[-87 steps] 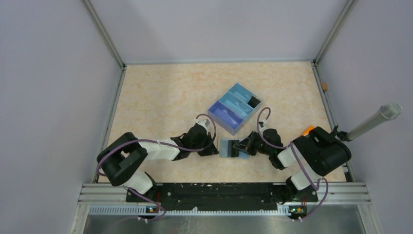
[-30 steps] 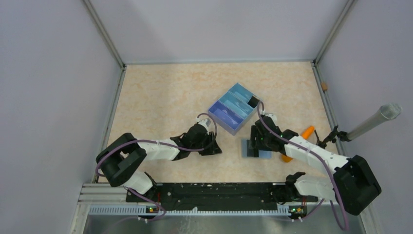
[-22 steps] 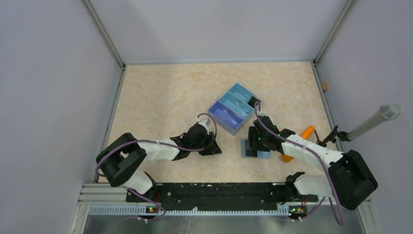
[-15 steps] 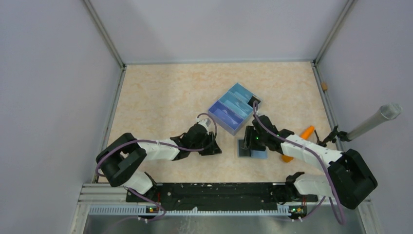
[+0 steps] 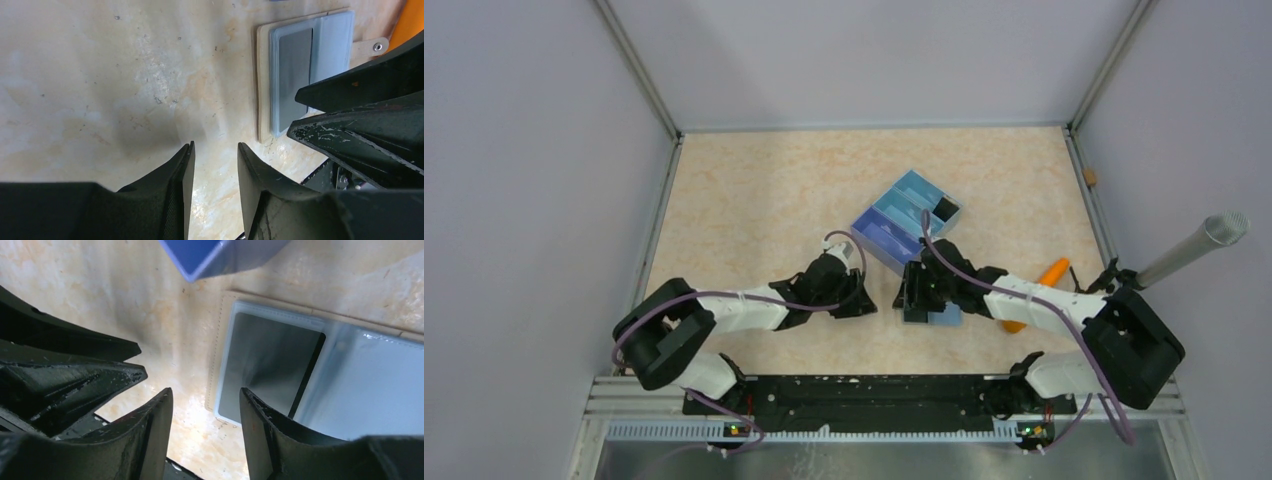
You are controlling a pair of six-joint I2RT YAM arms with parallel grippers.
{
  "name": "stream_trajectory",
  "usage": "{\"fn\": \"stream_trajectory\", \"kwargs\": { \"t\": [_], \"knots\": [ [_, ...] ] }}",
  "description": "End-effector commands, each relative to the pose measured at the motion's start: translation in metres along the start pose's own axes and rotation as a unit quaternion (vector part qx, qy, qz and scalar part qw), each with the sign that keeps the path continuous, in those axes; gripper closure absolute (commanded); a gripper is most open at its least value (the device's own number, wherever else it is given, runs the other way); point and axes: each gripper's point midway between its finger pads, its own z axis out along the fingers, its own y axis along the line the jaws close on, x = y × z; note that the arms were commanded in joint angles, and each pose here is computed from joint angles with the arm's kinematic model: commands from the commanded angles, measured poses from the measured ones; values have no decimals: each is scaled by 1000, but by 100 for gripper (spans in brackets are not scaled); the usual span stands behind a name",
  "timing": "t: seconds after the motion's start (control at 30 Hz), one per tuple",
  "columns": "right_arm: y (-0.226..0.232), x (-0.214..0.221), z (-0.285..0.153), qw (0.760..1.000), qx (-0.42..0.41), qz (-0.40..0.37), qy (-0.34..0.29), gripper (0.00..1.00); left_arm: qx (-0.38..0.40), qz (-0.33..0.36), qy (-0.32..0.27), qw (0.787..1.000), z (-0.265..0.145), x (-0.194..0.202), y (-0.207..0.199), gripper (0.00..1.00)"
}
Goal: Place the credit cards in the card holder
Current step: Insert the credit card into the card holder.
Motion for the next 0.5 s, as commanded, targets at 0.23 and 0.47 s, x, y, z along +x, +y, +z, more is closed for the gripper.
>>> {"fn": "stream_trajectory", "kwargs": {
  "t": [0.23,0.47],
  "knots": [
    [-17,-33,-19,996,66,0,-52,38,-19,25,-36,999,-26,-22,1,38],
    [-36,-18,-7,995,93,4,-31,37,-18,24,-44,999,-37,-28,1,24]
  ]
}}
